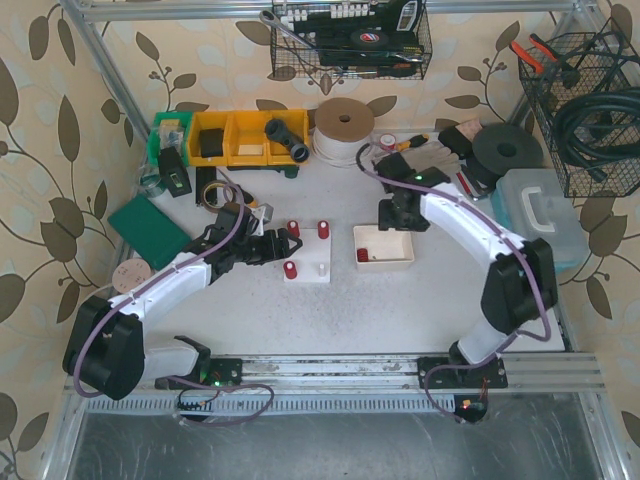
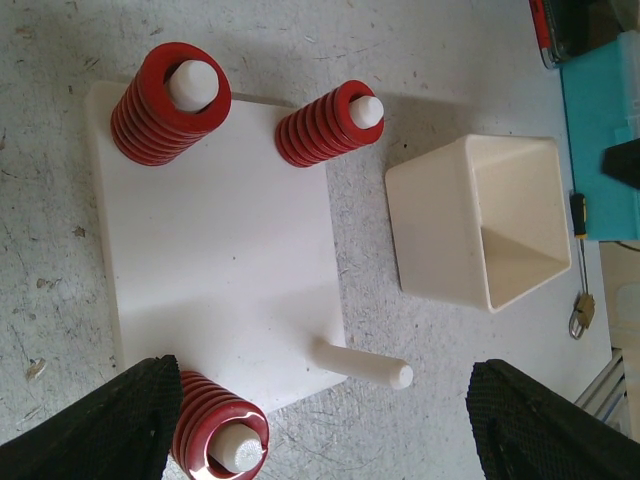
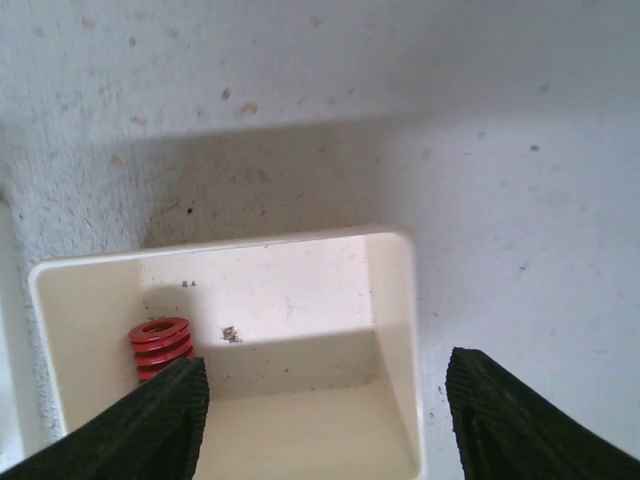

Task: Install the large spring

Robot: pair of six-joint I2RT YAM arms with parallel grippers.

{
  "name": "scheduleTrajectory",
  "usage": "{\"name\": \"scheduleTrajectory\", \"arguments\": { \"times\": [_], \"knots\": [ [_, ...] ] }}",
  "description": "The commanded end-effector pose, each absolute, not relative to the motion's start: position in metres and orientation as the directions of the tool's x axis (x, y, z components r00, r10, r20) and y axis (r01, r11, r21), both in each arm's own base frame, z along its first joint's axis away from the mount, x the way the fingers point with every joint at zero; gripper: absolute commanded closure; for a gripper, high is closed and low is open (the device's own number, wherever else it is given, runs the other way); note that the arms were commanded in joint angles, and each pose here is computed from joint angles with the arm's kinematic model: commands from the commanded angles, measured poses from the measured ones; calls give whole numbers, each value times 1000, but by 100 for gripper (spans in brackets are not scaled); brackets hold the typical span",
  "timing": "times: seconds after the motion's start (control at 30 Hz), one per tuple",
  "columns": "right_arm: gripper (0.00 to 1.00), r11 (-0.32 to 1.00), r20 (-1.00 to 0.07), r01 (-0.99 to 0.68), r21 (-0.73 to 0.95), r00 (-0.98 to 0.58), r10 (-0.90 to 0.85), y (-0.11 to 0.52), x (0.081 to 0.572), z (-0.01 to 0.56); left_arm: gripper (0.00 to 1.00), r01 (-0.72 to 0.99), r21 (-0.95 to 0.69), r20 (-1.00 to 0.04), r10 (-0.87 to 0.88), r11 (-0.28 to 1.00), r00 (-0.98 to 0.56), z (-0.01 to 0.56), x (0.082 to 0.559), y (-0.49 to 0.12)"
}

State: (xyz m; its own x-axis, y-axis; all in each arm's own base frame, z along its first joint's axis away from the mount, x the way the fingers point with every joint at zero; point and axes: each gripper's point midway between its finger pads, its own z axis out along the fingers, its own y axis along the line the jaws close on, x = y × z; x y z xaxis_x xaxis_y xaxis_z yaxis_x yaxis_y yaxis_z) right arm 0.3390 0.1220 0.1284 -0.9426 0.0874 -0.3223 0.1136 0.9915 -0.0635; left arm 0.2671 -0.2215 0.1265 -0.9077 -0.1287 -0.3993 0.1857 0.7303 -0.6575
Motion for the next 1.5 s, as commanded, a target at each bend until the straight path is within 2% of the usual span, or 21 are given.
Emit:
{"name": "scheduleTrajectory", "arguments": {
  "times": [0.0,0.17,0.3,0.4,0.5,0.67,0.97,1.07,1.17,1.2,1.27,1.33,1.47],
  "knots": [
    [33,981,-314,186,-48,-936,162,96,317,139,19,197,-669,-429,-156,716,-890,144,277,-222],
    [37,966,-246,259,21,-935,256,88,303,106,19,201,-670,-433,-156,715,-888,145,277,-221],
    [40,964,-228,263,25,-938,262,89,302,91,19,203,-669,-435,-155,715,-887,145,276,-221],
    [47,970,-206,243,-1,-949,238,89,303,81,19,204,-670,-435,-155,714,-887,145,276,-221],
    [61,978,-190,202,-54,-964,189,84,303,72,19,203,-669,-437,-158,715,-885,146,276,-220],
    [100,988,-154,66,-136,-987,44,78,309,66,19,201,-669,-438,-160,716,-885,146,275,-220],
    [100,937,-106,-179,-299,-970,-219,62,330,68,19,201,-670,-433,-157,714,-887,146,276,-221],
    [100,920,-70,-211,-330,-966,-247,58,332,59,19,202,-669,-434,-155,715,-887,145,276,-221],
    [100,934,-77,-183,-307,-973,-216,56,335,56,19,205,-670,-437,-156,714,-886,147,276,-221],
    [97,941,-85,-162,-298,-977,-195,55,336,57,19,205,-669,-438,-156,715,-885,146,275,-221],
    [68,950,-117,-127,-286,-979,-166,55,340,67,19,205,-669,-438,-155,715,-886,146,275,-220],
    [53,958,-157,-93,-273,-978,-140,56,344,81,19,205,-669,-437,-155,714,-886,146,275,-221],
    [49,972,-250,-47,-229,-962,-105,62,353,116,19,203,-669,-433,-153,715,-888,145,275,-221]
  ]
}}
